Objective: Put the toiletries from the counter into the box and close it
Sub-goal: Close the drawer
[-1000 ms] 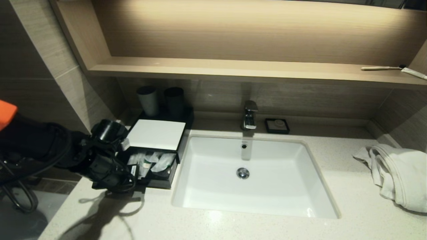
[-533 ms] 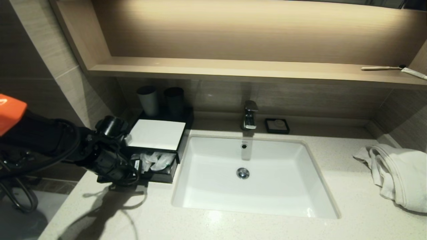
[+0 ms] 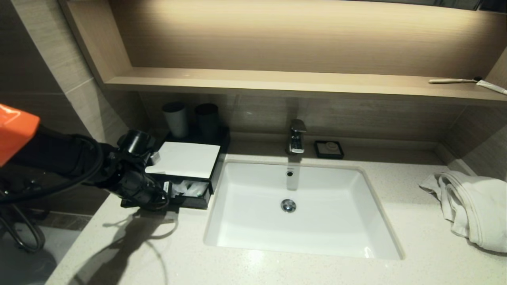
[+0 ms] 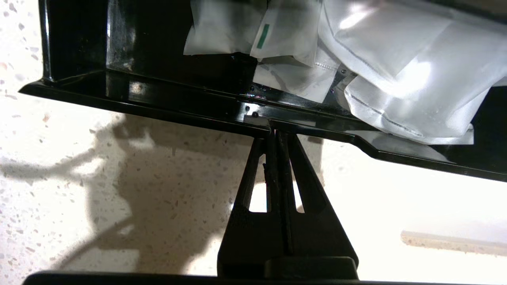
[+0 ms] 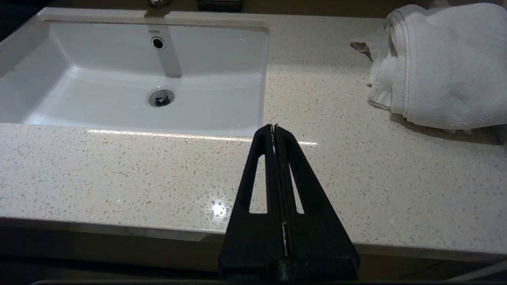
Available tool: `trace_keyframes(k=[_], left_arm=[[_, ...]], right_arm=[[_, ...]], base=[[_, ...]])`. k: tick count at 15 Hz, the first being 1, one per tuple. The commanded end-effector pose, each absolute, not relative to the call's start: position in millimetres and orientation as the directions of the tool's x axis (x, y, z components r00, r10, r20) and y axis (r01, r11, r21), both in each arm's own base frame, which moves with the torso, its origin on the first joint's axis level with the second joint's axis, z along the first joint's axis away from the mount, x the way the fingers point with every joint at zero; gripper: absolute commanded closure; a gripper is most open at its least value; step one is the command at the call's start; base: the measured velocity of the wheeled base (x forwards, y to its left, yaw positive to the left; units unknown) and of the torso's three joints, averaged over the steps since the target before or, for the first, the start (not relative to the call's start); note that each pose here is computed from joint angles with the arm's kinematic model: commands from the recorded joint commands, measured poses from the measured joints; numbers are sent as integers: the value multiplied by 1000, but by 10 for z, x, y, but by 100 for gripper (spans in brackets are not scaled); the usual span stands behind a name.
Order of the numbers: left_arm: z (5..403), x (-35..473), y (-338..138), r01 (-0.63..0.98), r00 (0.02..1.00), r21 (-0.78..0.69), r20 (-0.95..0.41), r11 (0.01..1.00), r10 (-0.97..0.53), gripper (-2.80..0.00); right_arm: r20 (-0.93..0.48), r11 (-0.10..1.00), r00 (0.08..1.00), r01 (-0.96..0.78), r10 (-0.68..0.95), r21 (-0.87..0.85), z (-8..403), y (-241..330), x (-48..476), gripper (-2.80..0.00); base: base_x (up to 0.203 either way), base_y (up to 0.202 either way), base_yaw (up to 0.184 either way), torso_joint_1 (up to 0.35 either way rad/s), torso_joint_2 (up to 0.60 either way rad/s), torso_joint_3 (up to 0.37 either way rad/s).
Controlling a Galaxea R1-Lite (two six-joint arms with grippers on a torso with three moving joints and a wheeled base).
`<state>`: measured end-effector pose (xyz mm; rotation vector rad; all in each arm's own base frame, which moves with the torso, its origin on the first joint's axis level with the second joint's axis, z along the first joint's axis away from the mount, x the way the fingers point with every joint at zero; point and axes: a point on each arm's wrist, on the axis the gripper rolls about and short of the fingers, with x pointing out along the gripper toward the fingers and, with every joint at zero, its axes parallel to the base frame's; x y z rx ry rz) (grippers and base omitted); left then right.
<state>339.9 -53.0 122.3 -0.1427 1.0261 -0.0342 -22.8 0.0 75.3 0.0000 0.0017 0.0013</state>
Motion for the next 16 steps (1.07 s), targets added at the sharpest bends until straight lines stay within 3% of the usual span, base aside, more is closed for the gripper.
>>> trace_keyframes(k=[1, 16], left_arm=[[1211, 3439, -531, -42, 519, -135, -850, 990, -94, 0], [1227, 3644, -527, -60, 549, -150, -831, 987, -93, 0]], right_arm=[[-2, 1000, 1000, -2, 2, 0, 753, 0, -228, 0], [-2, 1000, 1000, -2, 2, 0, 753, 0, -228, 0]], base=[[0, 0, 0, 0, 0, 0], [0, 0, 0, 0, 0, 0]])
